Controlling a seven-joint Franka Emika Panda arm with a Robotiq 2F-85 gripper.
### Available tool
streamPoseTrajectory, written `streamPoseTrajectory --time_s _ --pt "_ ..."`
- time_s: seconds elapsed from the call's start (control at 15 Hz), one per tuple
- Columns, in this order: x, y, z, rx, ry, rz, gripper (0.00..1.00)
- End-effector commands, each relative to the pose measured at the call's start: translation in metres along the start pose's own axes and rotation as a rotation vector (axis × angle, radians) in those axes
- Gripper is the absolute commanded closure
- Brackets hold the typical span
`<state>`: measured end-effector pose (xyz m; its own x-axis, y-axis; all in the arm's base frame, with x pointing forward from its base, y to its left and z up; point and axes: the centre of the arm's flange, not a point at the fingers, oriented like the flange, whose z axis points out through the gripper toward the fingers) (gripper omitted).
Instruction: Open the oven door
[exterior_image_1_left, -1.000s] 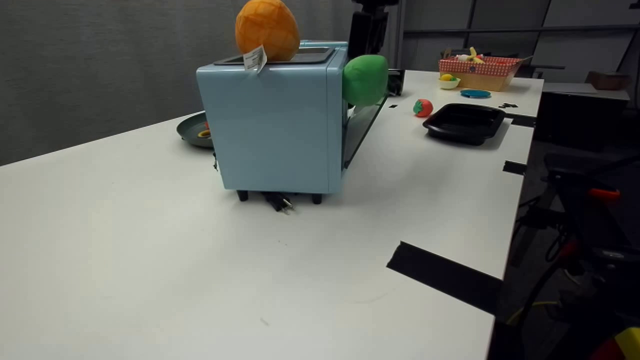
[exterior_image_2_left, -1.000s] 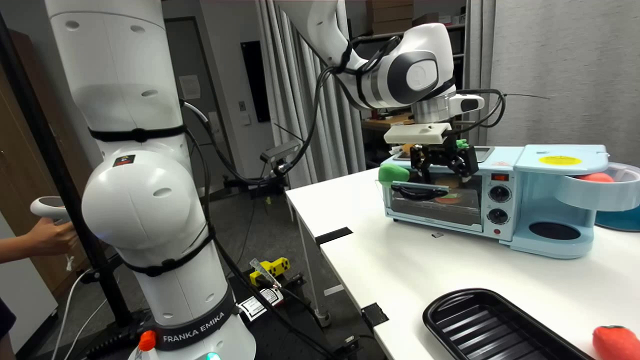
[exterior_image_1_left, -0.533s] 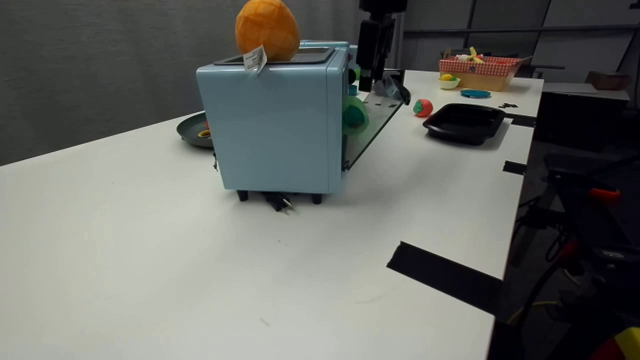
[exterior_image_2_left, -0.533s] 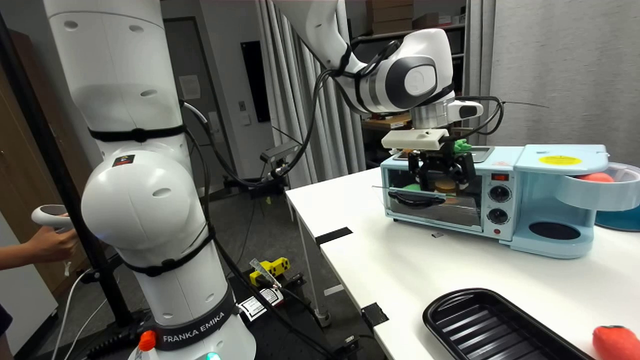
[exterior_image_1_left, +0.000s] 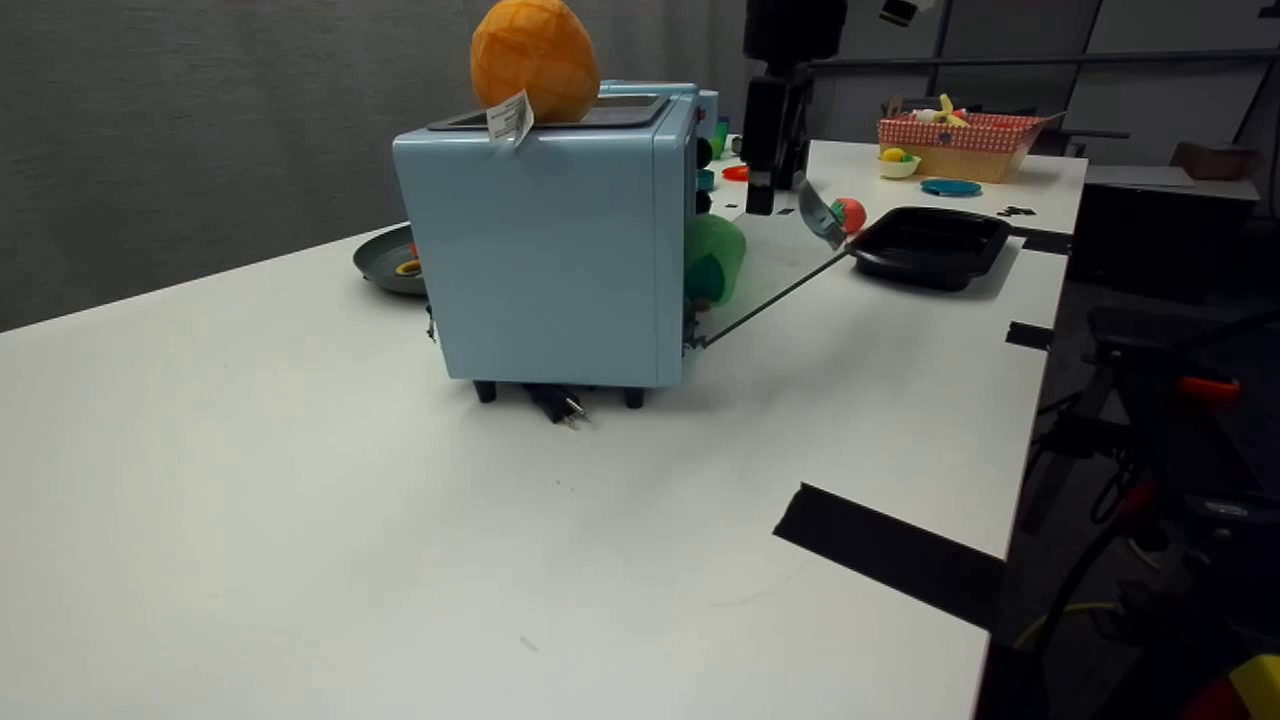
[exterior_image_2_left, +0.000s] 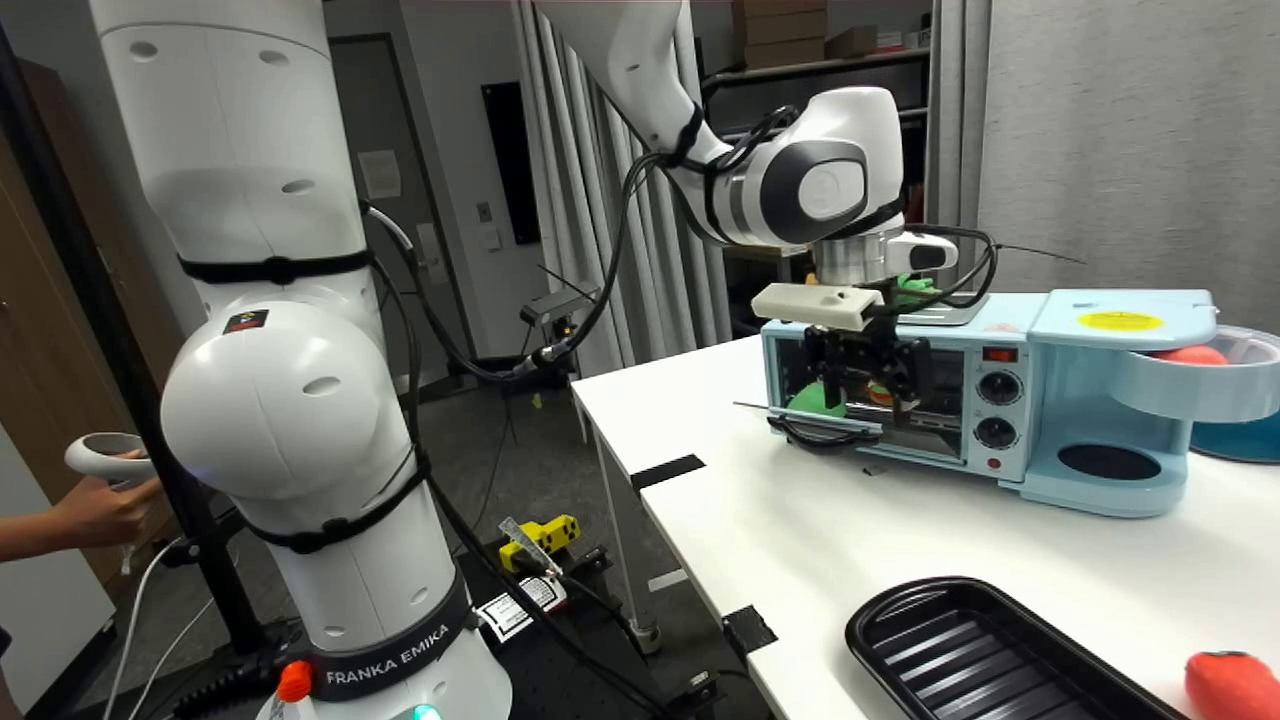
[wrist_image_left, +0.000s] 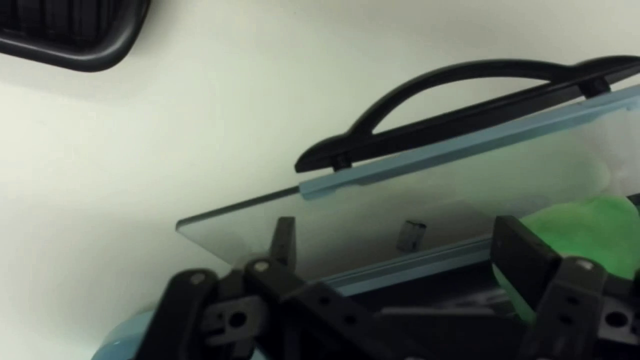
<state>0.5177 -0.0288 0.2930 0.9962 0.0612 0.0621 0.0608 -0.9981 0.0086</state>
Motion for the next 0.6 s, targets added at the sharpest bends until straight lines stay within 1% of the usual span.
streamPoseTrajectory --time_s 0.0,0.33,0.53 --pt "-0.018 0.009 0.012 0.024 -0.028 0.001 0.00" --pt "-0.037 0.018 0.033 0.026 -0.076 0.019 0.00" --pt "-0.041 0.027 0.048 0.023 -0.096 0.031 0.00"
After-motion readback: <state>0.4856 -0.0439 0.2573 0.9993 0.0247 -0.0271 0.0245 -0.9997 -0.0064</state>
